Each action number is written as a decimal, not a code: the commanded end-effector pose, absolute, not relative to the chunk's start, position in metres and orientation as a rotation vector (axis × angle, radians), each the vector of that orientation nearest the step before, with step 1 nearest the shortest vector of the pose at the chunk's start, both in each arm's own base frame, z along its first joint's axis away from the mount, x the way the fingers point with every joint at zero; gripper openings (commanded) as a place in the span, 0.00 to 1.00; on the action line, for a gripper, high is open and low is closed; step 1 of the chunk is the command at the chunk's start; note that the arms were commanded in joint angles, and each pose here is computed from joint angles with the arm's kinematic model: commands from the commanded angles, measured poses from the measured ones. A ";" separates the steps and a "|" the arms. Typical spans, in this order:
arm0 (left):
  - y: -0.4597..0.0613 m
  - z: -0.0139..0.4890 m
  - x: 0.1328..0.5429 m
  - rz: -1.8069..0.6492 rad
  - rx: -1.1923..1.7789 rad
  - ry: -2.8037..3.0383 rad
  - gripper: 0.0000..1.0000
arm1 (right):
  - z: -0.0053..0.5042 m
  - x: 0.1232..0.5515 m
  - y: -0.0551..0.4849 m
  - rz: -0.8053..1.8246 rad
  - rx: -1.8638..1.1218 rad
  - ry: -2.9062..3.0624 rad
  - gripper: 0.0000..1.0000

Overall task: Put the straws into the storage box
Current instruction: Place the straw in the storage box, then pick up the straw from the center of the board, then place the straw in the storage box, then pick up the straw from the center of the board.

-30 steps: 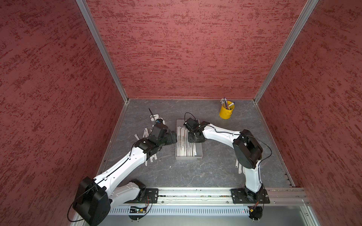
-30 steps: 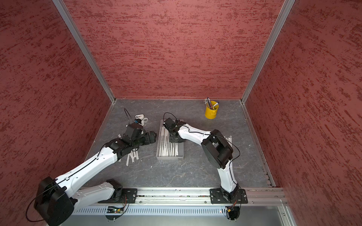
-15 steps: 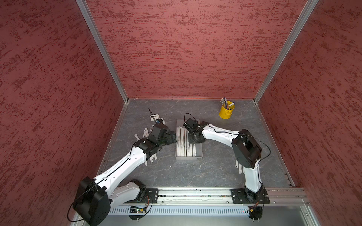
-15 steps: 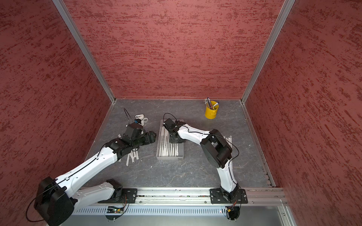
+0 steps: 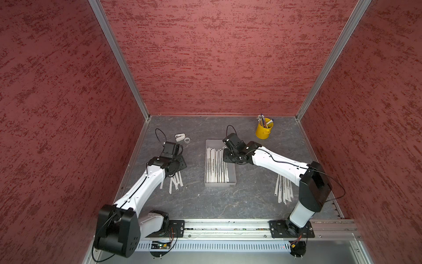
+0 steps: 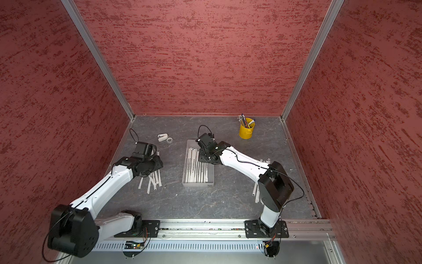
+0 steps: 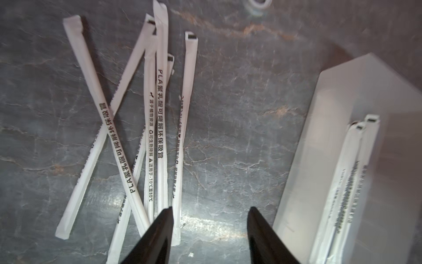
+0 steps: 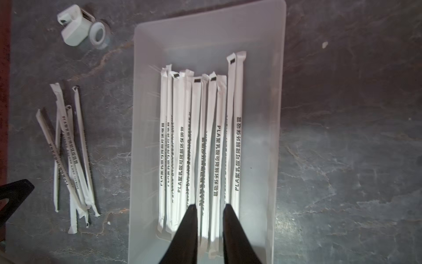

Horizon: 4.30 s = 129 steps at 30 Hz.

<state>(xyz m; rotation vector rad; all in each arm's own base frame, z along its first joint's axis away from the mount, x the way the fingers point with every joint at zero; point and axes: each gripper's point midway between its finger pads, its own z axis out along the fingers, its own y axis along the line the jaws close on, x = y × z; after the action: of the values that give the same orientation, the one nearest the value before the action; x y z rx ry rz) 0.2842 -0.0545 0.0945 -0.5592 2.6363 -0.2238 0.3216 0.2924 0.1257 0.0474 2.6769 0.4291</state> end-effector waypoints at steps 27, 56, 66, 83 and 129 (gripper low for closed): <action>-0.044 0.025 0.321 -0.090 -0.485 2.829 0.35 | 0.099 0.304 0.265 0.364 0.103 2.720 0.23; -0.304 0.135 0.342 -0.749 -0.035 2.632 0.01 | 0.133 0.319 0.168 0.386 0.399 2.604 0.21; -0.339 0.073 0.331 -0.692 -0.053 2.719 0.03 | 0.118 0.309 0.161 0.398 0.432 2.634 0.21; -0.331 0.042 0.323 -0.545 0.018 2.805 0.12 | 0.109 0.308 0.160 0.397 0.440 2.642 0.21; -0.181 0.134 0.313 -0.397 -0.051 2.433 0.98 | 0.016 0.251 0.006 -0.072 0.811 2.809 0.24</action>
<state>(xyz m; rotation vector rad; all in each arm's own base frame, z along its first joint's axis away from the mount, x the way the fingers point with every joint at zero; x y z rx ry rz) 0.3118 -0.1753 0.1361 -0.0548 2.4327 -0.3721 0.2417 0.0099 0.0156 0.8305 2.8400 -0.0579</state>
